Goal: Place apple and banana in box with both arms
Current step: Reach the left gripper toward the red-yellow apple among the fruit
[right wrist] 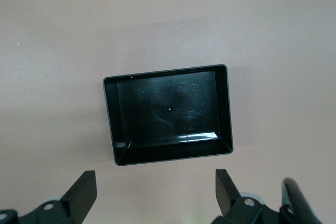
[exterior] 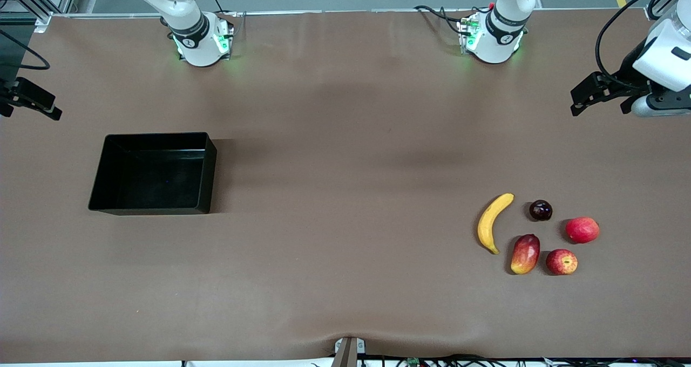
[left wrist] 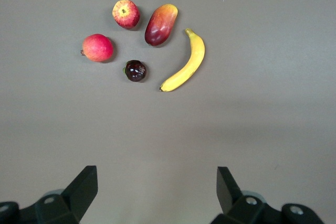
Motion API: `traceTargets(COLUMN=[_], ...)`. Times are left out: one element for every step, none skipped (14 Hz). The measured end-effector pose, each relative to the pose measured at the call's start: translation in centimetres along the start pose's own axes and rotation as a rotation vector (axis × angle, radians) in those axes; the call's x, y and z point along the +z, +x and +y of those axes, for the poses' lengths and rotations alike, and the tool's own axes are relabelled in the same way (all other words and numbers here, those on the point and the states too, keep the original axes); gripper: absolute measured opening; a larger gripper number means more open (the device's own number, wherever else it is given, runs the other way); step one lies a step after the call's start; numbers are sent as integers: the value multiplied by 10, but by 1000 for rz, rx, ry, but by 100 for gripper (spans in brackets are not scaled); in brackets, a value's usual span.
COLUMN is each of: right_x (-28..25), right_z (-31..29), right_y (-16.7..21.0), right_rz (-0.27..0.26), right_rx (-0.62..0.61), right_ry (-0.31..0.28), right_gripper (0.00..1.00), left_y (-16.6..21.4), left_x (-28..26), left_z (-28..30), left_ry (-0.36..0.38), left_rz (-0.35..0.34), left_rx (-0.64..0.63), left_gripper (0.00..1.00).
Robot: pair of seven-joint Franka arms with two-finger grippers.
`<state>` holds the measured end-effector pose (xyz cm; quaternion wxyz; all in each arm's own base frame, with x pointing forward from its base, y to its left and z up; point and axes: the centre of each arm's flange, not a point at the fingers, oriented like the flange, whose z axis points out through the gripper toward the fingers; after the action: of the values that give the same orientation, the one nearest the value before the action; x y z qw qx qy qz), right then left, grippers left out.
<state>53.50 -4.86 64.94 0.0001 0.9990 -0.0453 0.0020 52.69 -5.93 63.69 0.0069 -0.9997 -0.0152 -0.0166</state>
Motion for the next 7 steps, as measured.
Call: traceTargets(right_x=[0, 0, 0, 0, 2, 5, 10], right_z=[0, 0, 0, 0, 0, 0, -1], right_y=[0, 0, 0, 0, 1, 3, 5], right_rz=[0, 0, 0, -1, -4, -10, -21], right_rx=[0, 0, 0, 0, 0, 1, 1], right_ry=[0, 0, 0, 0, 0, -1, -2], right_gripper=[100, 100, 100, 100, 100, 100, 100], left_y=[0, 0, 0, 0, 0, 1, 2], left_x=[0, 0, 0, 0, 0, 1, 2], left_z=[0, 0, 0, 0, 0, 0, 0], left_ry=[0, 0, 0, 0, 0, 0, 0], left_rz=[0, 0, 0, 0, 0, -2, -4], left_rx=[0, 0, 0, 0, 0, 0, -1], left_gripper=[100, 100, 100, 100, 100, 100, 100])
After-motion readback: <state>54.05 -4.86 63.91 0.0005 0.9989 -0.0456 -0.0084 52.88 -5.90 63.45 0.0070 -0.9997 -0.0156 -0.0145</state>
